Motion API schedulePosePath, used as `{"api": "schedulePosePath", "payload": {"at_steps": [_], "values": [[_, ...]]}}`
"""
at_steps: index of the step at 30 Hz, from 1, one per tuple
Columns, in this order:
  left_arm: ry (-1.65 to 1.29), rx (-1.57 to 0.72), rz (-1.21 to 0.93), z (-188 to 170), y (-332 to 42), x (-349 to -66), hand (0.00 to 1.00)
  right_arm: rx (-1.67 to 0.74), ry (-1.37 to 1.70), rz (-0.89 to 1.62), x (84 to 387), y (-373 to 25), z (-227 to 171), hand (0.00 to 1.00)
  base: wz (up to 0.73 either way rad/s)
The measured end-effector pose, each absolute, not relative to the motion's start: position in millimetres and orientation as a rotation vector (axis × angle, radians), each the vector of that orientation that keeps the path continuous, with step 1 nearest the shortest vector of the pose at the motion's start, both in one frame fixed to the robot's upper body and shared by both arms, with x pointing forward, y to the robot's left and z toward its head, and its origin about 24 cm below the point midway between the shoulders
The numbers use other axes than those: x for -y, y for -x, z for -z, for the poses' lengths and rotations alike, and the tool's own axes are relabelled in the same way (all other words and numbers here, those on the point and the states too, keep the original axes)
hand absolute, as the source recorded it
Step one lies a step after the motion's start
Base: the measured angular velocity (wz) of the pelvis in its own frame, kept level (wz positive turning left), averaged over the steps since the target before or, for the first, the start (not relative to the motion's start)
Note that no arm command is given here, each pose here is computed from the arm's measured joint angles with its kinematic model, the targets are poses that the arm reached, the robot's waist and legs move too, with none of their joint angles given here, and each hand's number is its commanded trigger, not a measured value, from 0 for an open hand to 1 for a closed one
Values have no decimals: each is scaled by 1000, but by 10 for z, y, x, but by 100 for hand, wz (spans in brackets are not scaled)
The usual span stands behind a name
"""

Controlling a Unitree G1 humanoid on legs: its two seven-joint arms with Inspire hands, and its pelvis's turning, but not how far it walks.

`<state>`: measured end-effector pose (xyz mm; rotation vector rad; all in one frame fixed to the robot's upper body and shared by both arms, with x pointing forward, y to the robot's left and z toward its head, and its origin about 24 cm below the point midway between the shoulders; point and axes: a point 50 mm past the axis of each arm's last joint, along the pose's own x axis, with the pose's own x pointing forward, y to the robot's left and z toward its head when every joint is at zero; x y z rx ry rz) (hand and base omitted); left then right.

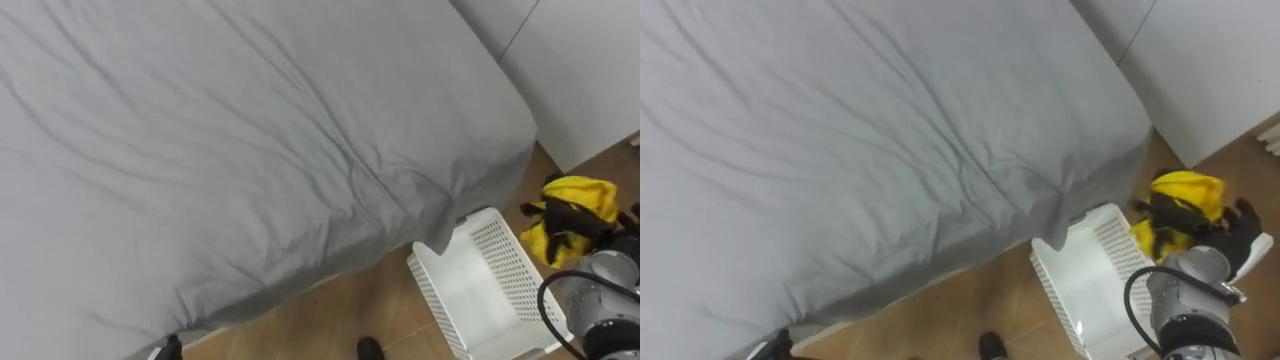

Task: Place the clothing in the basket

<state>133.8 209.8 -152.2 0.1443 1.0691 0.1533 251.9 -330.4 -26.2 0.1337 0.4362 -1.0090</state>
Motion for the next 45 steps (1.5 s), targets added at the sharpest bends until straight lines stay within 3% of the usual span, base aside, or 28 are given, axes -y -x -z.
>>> {"api": "schedulePosePath", "payload": {"at_steps": [18,30,35,45], "values": [[-145,-1070,-160,1515,-1339,-2134,0,-321,-227,1022,3293,-2593,70,0,2],[-133,-1087,-162,1548,-1191,-2125,0,-328,-187,975,3234,-2333,214,0,7],[-163,-1114,-165,1577,-1043,-2169,0,-372,-227,905,3121,-2133,395,0,3],[-213,-1107,-103,1598,-889,-2084,0,-684,-270,782,2648,-1680,1060,0,31]]}}
